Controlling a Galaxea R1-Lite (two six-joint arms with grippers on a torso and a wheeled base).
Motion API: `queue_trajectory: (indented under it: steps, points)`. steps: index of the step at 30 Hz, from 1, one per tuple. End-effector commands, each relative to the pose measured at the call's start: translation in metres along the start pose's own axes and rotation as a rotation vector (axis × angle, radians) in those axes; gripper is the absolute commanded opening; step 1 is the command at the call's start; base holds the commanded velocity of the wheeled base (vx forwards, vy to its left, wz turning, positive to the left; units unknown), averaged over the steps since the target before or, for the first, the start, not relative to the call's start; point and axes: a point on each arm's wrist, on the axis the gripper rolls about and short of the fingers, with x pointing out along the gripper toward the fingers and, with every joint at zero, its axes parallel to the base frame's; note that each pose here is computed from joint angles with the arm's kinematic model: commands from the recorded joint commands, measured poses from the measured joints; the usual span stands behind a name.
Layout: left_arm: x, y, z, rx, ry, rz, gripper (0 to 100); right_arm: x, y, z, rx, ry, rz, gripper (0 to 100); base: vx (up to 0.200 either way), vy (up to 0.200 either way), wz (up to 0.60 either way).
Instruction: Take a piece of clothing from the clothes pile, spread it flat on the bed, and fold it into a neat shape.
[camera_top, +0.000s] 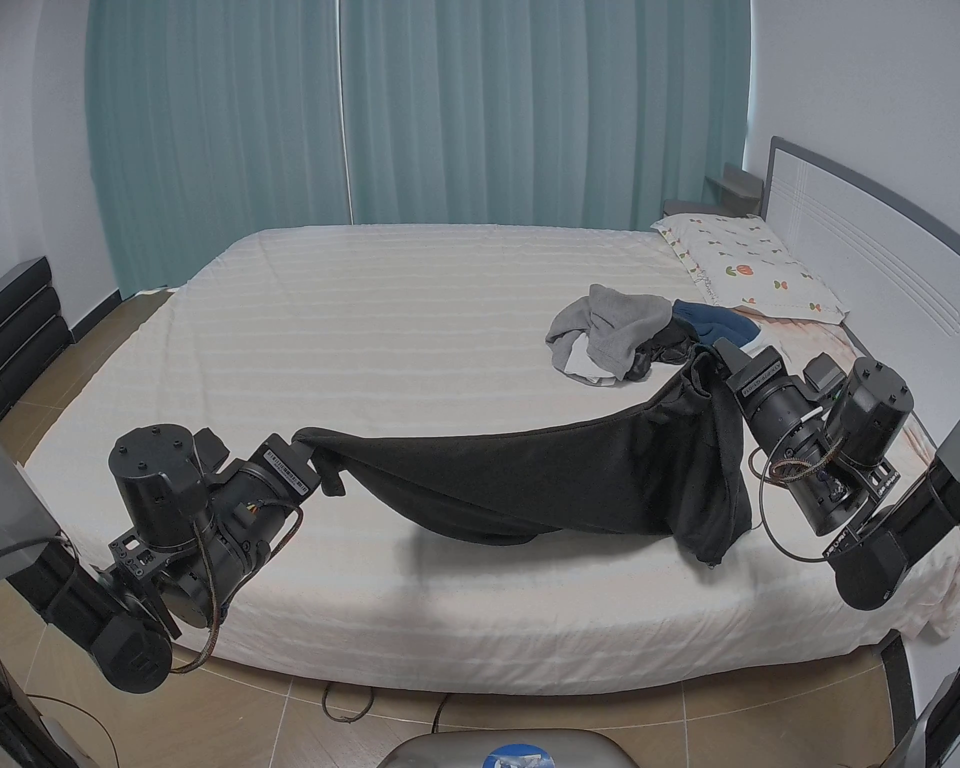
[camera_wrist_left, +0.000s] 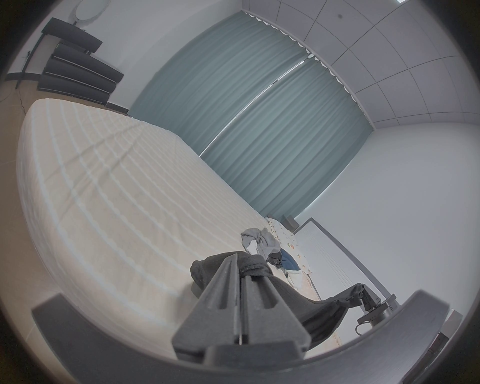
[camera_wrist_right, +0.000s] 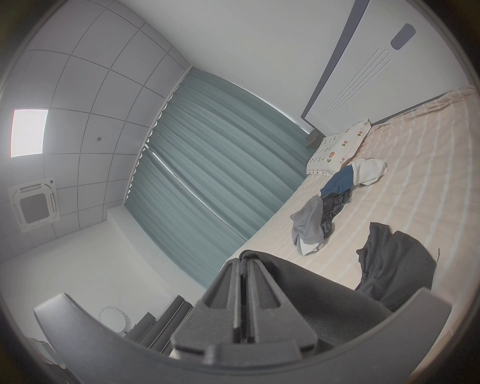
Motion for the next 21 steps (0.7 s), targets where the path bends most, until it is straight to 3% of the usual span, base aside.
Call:
queue_trajectory:
  steps: [1,21]
  points:
    - [-0.0011,-0.0012,0.0015,-0.001,-0.005,-0.004,0,-0.0013,0.0029,-0.0004,0.003,0.003,0.010,0,0.000,0.200,0.00]
    - [-0.0029,-0.0021,0.0030,-0.003,-0.008,-0.010,0,-0.0019,0.0044,0.0005,0.028,0.001,0.017,0,0.000,0.200,0.00]
